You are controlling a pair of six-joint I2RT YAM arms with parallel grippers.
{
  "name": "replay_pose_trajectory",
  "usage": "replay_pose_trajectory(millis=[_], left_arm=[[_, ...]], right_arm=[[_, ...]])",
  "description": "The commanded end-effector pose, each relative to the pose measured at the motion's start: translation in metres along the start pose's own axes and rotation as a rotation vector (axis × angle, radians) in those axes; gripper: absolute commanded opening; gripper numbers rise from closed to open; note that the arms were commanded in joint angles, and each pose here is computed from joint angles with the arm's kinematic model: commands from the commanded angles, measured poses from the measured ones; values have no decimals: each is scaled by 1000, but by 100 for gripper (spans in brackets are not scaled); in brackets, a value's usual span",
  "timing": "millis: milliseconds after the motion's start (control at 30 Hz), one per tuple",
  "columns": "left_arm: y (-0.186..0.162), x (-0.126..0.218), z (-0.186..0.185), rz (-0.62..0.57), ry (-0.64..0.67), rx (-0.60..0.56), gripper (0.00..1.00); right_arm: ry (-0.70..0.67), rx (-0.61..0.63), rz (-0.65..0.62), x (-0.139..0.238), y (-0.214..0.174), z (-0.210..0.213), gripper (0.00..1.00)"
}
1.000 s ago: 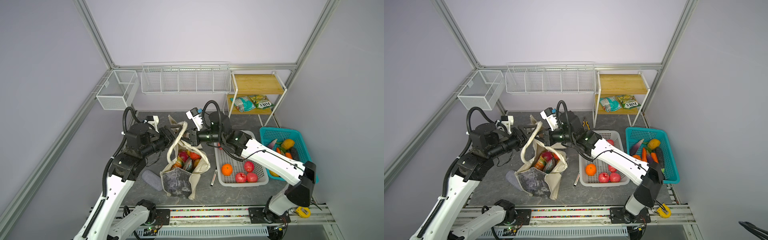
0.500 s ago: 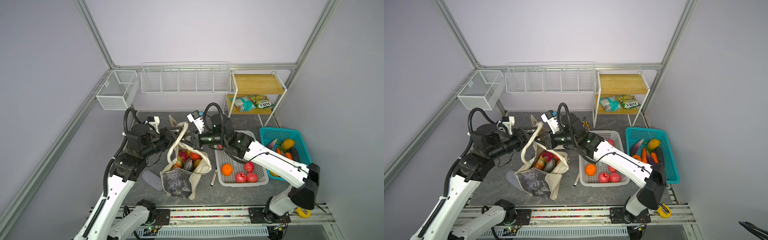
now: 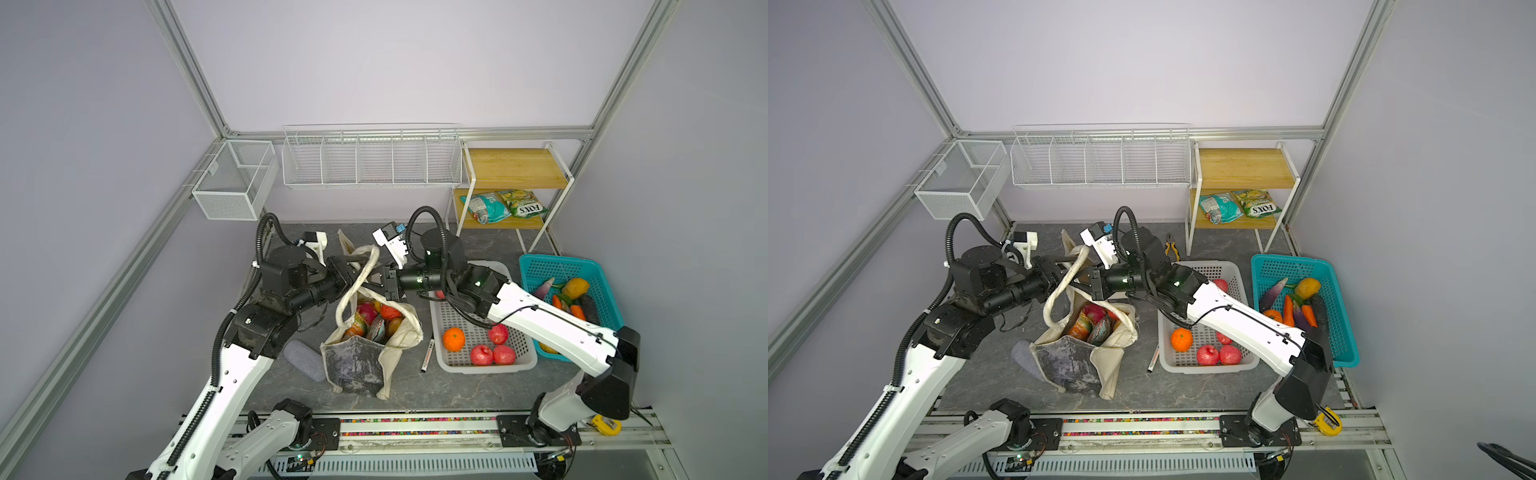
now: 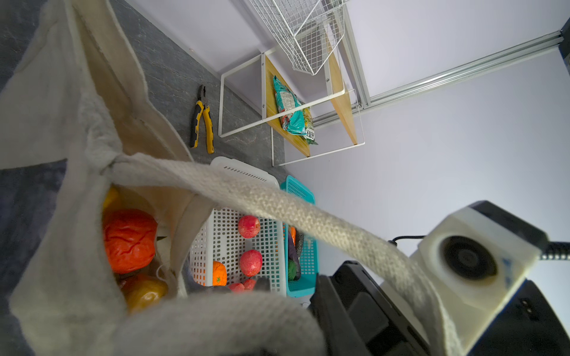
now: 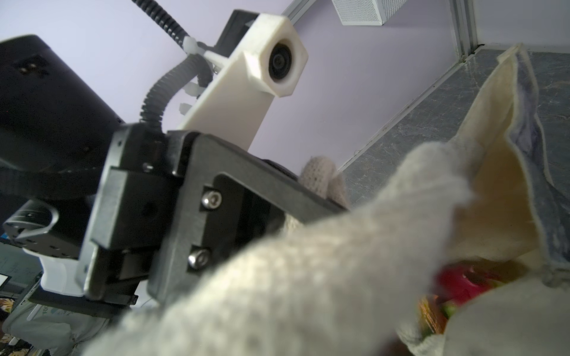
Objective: Place the food into the grocery bag and tie it
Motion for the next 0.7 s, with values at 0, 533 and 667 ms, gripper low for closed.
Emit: replay_pose_trajectory(millis=[0, 533, 667], left_arm=[[6, 5, -16, -14, -35, -28, 19], [13, 9, -36, 25, -33, -113, 0], [8, 7, -36, 54, -45, -116, 0]], right_arm=[[36, 31, 7, 10, -3, 16, 7], [-24, 58, -54, 41, -6, 18, 53], [-59, 75, -80, 59, -7, 18, 56]])
Point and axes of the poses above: each gripper's point midway between its finger pads, its own x axis back along the fingers, its own z axis along the line the jaws close on, y = z × x, the point moved 2 cm from there along x, back along the fingers, and after that the axes turned 6 degrees about -x, right-handed, at the moved point
